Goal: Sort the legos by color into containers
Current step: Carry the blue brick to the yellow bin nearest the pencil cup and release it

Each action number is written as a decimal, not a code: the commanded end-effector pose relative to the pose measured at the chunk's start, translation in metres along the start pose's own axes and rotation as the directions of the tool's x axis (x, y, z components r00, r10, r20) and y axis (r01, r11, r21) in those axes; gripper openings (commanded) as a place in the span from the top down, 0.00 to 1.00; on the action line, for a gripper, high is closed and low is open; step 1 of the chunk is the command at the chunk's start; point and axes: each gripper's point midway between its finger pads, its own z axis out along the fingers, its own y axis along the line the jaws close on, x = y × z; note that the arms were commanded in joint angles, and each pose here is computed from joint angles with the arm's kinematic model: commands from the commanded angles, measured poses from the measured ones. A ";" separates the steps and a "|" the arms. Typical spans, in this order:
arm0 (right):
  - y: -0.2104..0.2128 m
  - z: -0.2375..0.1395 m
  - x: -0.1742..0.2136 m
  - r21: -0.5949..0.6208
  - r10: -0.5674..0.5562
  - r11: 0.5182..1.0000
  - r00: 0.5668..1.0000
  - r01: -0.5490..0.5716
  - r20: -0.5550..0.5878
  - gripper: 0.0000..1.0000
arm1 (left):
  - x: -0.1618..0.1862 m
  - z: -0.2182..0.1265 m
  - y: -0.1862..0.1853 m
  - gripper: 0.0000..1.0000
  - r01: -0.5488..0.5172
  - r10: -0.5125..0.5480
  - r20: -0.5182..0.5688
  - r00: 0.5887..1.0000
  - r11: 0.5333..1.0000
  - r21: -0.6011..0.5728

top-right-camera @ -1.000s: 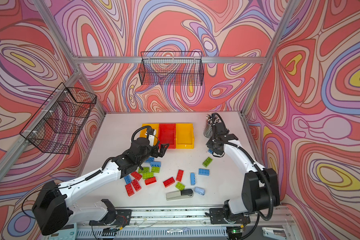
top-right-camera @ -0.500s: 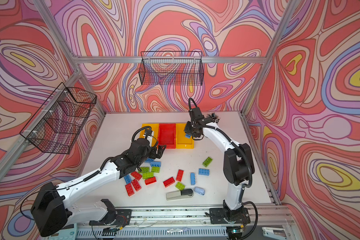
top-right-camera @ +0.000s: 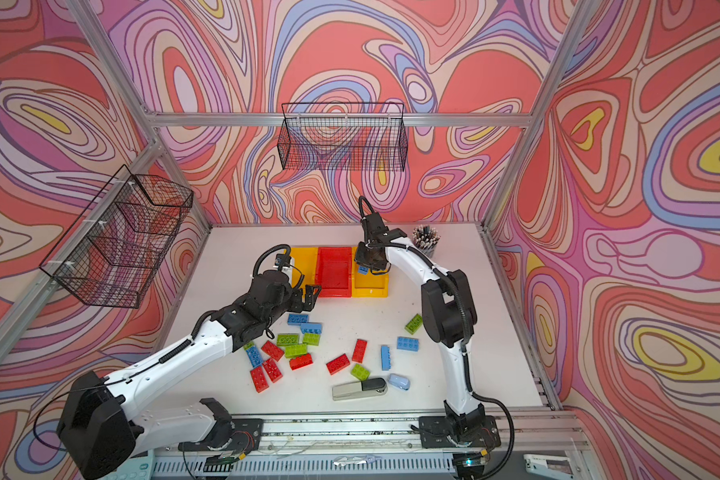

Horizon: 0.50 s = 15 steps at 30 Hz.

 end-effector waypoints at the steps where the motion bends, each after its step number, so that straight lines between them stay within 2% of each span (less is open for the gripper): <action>1: -0.005 0.013 0.000 0.044 -0.029 0.999 0.999 0.029 -0.022 0.68 | -0.007 -0.005 0.003 0.00 0.021 -0.021 0.006 1.000 1.000 -0.006; 11: -0.018 0.037 0.001 0.118 -0.061 0.991 0.996 0.068 -0.059 0.66 | -0.011 -0.001 0.003 0.00 0.024 -0.024 0.005 1.000 1.000 -0.008; 15: -0.020 0.041 0.002 0.124 -0.065 0.990 0.996 0.073 -0.064 0.56 | -0.008 -0.002 0.005 0.00 0.026 -0.026 -0.001 1.000 1.000 -0.013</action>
